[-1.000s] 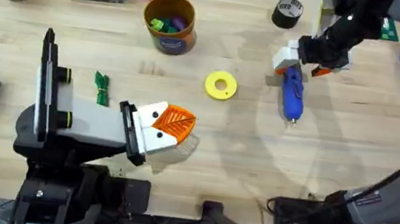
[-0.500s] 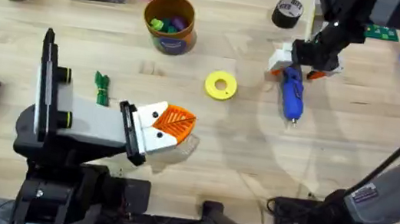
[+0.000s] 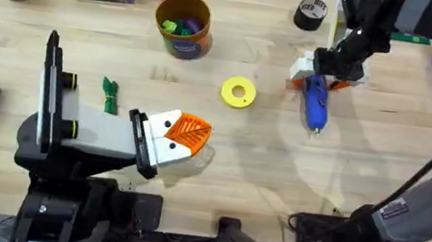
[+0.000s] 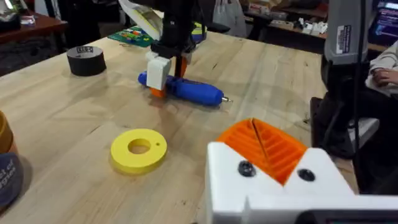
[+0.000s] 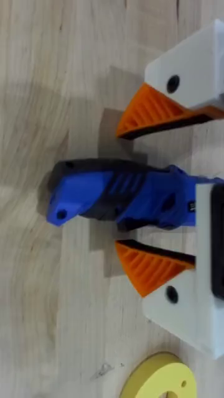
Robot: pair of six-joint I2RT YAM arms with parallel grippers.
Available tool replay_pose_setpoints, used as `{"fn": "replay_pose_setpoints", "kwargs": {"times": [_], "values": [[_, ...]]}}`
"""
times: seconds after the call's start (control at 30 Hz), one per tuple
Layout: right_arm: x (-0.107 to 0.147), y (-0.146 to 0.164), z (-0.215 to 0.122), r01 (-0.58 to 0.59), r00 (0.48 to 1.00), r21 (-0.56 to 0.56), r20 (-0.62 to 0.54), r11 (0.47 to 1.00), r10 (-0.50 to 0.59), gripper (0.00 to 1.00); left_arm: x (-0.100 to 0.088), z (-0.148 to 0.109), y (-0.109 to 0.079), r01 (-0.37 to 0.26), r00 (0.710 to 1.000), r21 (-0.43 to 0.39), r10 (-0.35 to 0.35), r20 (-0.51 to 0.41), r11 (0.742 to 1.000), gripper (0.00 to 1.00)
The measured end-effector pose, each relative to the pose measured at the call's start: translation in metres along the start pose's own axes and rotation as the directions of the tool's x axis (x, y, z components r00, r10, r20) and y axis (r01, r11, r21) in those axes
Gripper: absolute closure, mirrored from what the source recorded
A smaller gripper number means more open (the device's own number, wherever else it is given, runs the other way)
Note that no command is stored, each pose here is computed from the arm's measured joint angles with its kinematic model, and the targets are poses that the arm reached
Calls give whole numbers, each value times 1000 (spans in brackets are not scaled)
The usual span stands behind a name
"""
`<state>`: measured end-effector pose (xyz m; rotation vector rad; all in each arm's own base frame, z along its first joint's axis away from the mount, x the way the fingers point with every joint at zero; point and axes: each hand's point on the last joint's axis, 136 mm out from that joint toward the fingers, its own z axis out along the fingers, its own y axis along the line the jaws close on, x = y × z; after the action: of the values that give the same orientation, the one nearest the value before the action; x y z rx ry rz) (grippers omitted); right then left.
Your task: Pick up the gripper from the table and insert it into the empty holder that is missing its gripper. Then pick up a screw, insert it into the mounting hole, and use the screwdriver to tighten it. Finally, clean up the table by picking up the vegetable and placing it into the bucket.
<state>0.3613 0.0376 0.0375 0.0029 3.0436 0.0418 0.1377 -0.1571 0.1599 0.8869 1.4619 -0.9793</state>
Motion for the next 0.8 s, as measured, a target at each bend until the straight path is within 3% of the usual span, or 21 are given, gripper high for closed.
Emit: {"fn": "replay_pose_setpoints", "kwargs": {"times": [0.1, 0.3, 0.8], "values": [[0, -1, 0, 2, 1000, 3, 1, 1000, -2, 114, 0, 0, 0, 0, 1000, 0, 0, 0, 1000, 997], [0, -2, 1, -4, 1000, 10, 4, 1000, 3, 947, 0, 0, 0, 0, 1000, 0, 0, 0, 1000, 997], [-5, -1, -6, -3, 999, 7, 38, 1000, 2, 978, 0, 0, 0, 0, 1000, 0, 0, 0, 1000, 997]]}}
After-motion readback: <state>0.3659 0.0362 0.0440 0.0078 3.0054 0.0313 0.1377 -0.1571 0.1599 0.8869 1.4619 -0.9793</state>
